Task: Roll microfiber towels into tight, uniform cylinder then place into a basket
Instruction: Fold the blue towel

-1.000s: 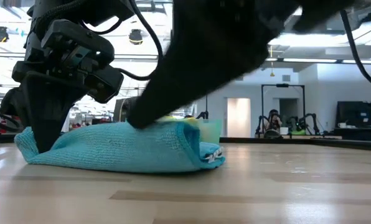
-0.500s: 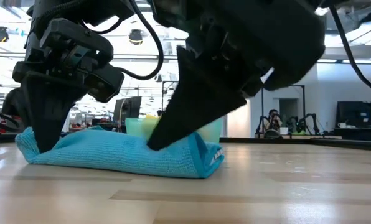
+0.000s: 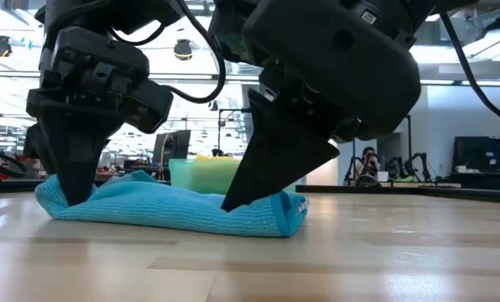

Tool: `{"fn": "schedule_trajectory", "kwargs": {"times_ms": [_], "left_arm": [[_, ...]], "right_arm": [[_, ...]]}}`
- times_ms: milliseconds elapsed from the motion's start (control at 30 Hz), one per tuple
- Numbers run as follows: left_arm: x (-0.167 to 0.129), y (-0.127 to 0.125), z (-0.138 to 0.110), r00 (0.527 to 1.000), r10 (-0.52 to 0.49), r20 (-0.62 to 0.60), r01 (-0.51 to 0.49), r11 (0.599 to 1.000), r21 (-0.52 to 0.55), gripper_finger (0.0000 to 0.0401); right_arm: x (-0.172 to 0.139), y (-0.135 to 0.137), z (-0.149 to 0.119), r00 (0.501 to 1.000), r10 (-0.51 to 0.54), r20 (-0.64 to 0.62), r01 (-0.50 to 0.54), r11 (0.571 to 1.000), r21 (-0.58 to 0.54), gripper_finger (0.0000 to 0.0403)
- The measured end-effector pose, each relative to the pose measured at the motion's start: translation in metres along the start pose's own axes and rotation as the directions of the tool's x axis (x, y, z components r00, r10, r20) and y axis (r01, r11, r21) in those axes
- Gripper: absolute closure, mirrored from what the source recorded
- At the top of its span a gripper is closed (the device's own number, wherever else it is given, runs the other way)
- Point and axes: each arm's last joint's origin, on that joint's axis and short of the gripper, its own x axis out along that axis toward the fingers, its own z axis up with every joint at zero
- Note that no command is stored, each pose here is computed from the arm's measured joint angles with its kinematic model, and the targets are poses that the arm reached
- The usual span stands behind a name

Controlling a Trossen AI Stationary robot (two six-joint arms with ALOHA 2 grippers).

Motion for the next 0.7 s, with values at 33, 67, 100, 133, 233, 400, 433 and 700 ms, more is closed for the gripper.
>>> {"fn": "schedule_trajectory", "kwargs": {"times_ms": [33,67,100,133,233,400,433,700], "left_arm": [[0.0,0.0,-0.001,1.0,0.005,0.01,-0.005,1.0,0.013,0.0348],[0.0,-0.001,-0.001,1.0,0.012,0.024,-0.013,1.0,0.028,0.0342],[0.0,-0.001,-0.002,0.999,0.019,0.039,-0.02,0.999,0.041,0.0335],[0.0,-0.002,-0.003,0.998,0.024,0.051,-0.027,0.998,0.052,0.0328],[0.001,-0.003,-0.005,0.997,0.031,0.066,-0.035,0.997,0.062,0.0304],[0.001,-0.004,-0.009,0.997,0.036,0.064,-0.039,0.998,0.056,0.026],[0.001,-0.004,-0.01,0.997,0.038,0.062,-0.042,0.997,0.06,0.0251],[0.0,-0.004,-0.013,0.997,0.051,0.054,-0.058,0.987,0.153,0.0195]], "right_arm": [[0.0,0.0,0.0,1.0,0.0,0.0,0.0,1.0,0.0,0.0343],[0.0,0.0,0.0,1.0,0.0,-0.001,0.0,1.0,0.0,0.0343],[0.0,0.0,0.0,1.0,-0.001,-0.001,0.001,1.0,0.0,0.0343],[0.0,0.0,0.0,1.0,0.0,-0.002,0.0,1.0,0.0,0.0343],[0.0,0.0,0.0,1.0,0.001,-0.002,-0.001,1.0,-0.001,0.0343],[0.0,0.0,0.0,1.0,0.001,-0.003,-0.001,1.0,0.0,0.0343],[0.0,0.0,0.0,1.0,0.001,-0.002,-0.001,1.0,0.0,0.0343],[0.0,0.0,0.0,1.0,-0.001,-0.001,0.001,1.0,0.0,0.0343]]}}
